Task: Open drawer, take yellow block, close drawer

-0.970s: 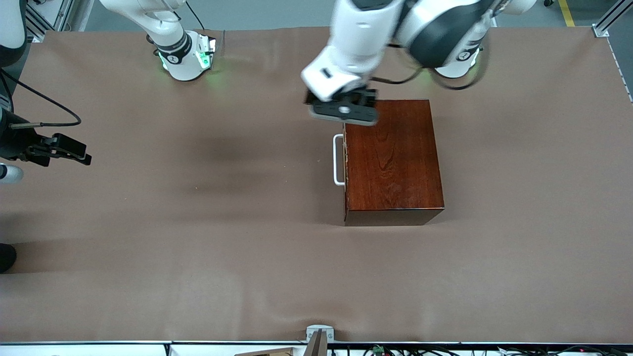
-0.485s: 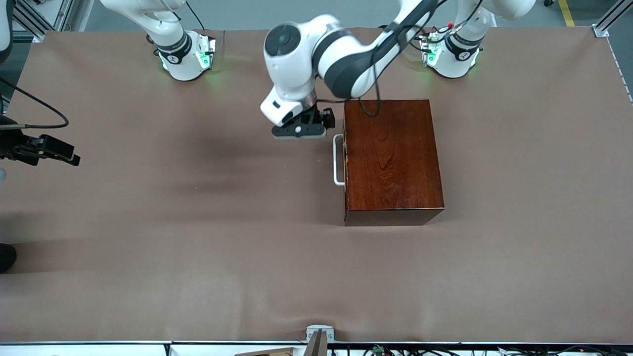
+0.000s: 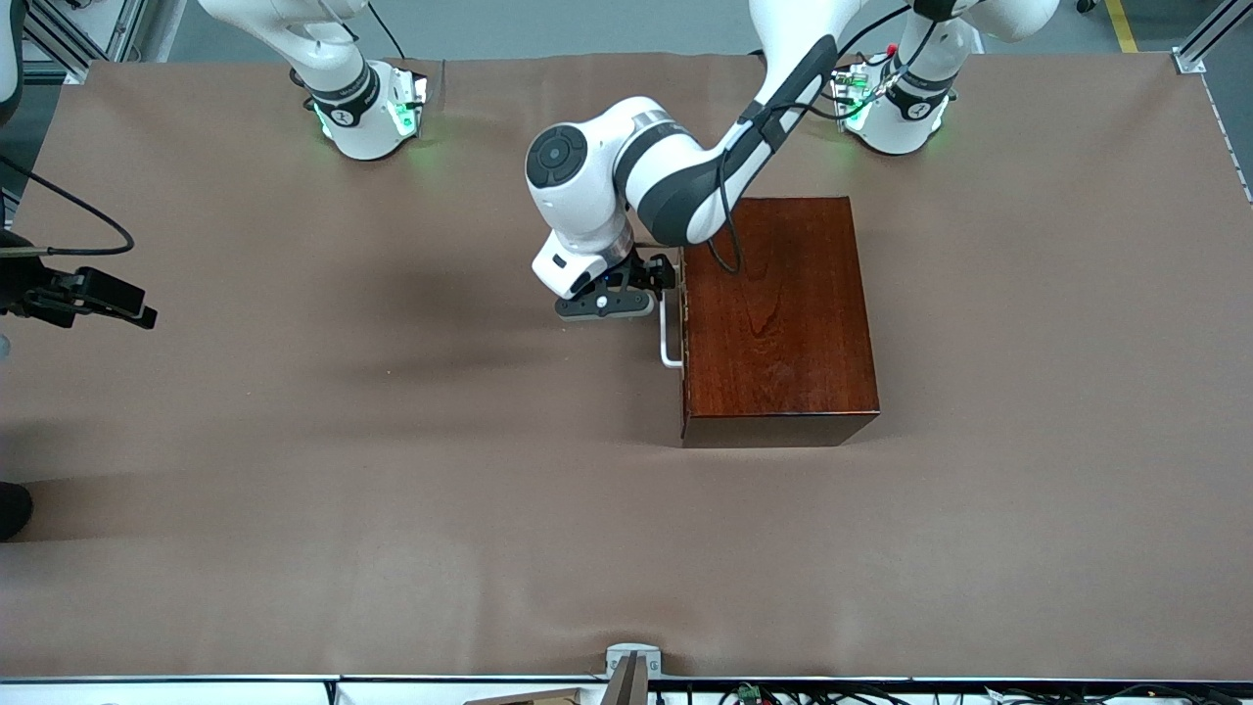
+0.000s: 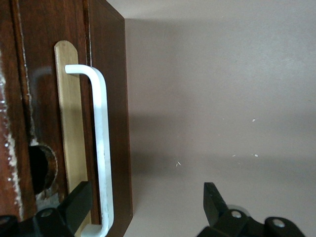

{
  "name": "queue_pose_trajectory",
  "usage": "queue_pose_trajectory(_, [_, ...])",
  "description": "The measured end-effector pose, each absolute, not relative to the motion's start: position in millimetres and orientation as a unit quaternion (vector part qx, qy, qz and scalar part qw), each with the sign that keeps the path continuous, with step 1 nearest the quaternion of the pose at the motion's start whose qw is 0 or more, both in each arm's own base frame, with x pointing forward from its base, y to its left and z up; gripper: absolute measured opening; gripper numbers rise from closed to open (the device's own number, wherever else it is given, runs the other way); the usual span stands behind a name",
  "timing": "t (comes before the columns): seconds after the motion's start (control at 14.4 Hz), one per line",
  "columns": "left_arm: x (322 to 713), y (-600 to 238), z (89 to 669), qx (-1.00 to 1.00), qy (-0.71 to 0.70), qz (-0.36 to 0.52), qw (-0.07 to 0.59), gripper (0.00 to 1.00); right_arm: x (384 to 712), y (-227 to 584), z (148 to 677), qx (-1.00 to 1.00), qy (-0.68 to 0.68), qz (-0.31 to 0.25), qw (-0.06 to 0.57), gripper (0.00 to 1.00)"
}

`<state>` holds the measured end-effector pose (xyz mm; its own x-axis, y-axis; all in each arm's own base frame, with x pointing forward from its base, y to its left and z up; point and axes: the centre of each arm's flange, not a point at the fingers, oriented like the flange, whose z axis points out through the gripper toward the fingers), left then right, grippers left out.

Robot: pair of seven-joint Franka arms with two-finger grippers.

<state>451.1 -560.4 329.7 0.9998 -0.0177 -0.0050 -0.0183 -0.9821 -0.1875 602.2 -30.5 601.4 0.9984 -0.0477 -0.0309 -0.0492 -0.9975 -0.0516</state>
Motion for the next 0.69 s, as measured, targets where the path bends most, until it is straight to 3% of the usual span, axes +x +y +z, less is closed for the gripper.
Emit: queue_pose_trajectory(0.69, [461.0, -552.8, 298.5, -0.994, 0.01, 0.009, 0.112, 1.0, 602.3, -29.5, 599.8, -0.999, 0.023, 0.017, 0.026, 1.0])
